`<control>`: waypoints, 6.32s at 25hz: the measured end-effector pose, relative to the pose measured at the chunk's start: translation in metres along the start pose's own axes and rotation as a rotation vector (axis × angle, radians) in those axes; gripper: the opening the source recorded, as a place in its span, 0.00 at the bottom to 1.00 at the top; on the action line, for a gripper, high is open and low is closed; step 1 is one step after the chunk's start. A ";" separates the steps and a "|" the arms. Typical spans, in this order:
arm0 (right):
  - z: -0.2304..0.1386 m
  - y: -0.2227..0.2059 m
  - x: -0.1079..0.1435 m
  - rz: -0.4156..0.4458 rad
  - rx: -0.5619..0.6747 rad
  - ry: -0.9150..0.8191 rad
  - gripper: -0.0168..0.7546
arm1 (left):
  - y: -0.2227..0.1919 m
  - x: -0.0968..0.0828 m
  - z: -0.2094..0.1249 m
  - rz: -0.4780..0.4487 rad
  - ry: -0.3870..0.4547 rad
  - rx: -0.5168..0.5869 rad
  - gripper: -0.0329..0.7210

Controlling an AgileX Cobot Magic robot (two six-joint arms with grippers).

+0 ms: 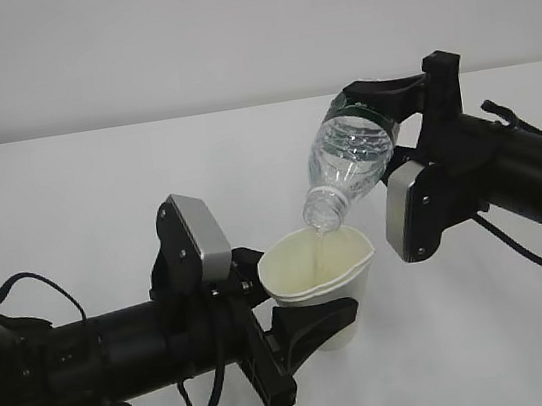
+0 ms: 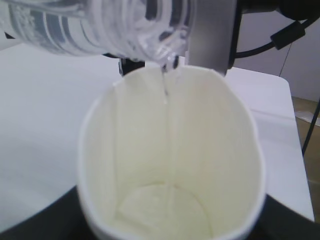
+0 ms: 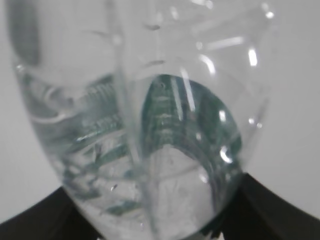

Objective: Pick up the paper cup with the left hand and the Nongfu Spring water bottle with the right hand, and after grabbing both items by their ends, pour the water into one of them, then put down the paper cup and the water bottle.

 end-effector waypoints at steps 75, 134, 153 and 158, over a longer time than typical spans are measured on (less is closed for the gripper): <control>-0.004 0.001 -0.005 -0.017 0.035 0.004 0.64 | 0.000 0.002 0.000 0.014 0.007 0.000 0.61; -0.004 0.001 -0.005 -0.018 0.035 0.029 0.64 | 0.000 0.005 0.000 0.036 0.019 -0.008 0.61; -0.004 0.001 -0.005 -0.018 0.035 0.043 0.64 | 0.000 0.005 0.000 0.036 0.019 -0.008 0.61; -0.004 0.001 -0.005 -0.018 0.035 0.048 0.64 | 0.000 0.005 -0.001 0.036 0.020 -0.006 0.61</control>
Point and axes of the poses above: a point on each arm's last joint axis where the gripper is mounted, y pointing back along that axis away from the gripper, x along the wrist's bending axis when the last joint is at zero, z = x × y, the point moved 3 cm from there along -y, pointing out along that axis toward the gripper, and after that the axes turned 8 degrees about y, right-handed, at the moved point
